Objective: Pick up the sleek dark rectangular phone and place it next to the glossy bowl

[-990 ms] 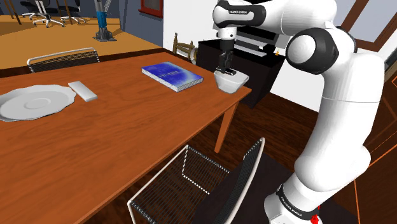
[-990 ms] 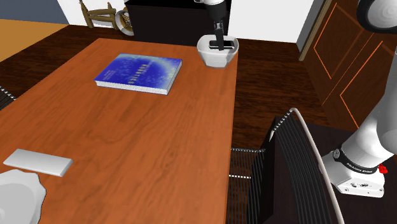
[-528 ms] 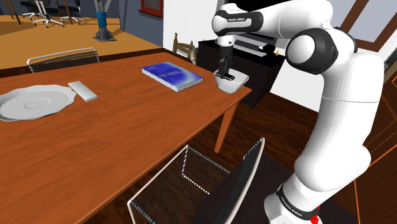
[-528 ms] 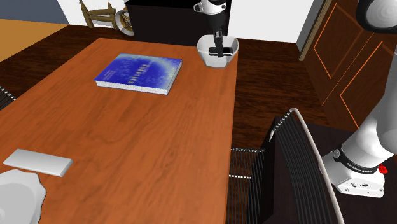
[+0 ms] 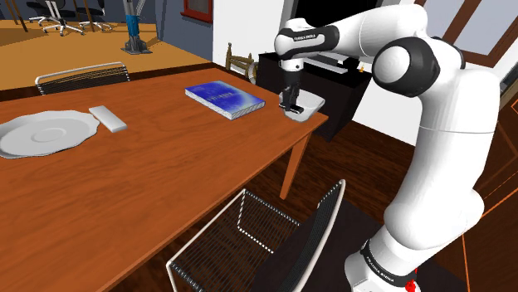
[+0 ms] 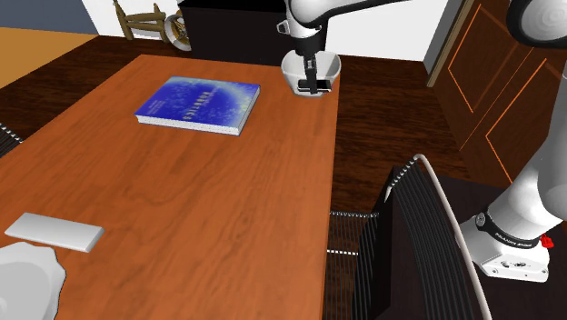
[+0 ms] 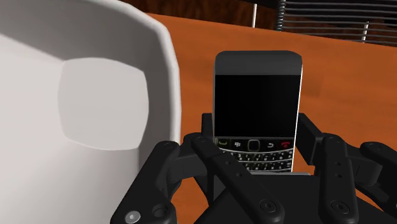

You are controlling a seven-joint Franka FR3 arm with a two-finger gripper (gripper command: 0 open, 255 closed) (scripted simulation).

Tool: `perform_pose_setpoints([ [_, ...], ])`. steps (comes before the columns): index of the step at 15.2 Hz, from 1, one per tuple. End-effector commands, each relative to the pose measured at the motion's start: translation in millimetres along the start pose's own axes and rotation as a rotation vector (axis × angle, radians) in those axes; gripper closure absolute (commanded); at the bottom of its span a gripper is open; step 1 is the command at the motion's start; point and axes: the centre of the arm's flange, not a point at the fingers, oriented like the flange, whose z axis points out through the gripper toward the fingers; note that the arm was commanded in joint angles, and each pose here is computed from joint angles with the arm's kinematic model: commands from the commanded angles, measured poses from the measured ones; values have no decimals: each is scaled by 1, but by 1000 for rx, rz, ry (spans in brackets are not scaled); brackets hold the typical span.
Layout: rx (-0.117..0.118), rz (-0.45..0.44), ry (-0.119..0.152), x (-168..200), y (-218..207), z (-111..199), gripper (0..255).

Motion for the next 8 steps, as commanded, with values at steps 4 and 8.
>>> perform_pose_setpoints([
  [4,0,0,0,6,0,26,255],
  [8,0,0,0,10,0,46,255],
])
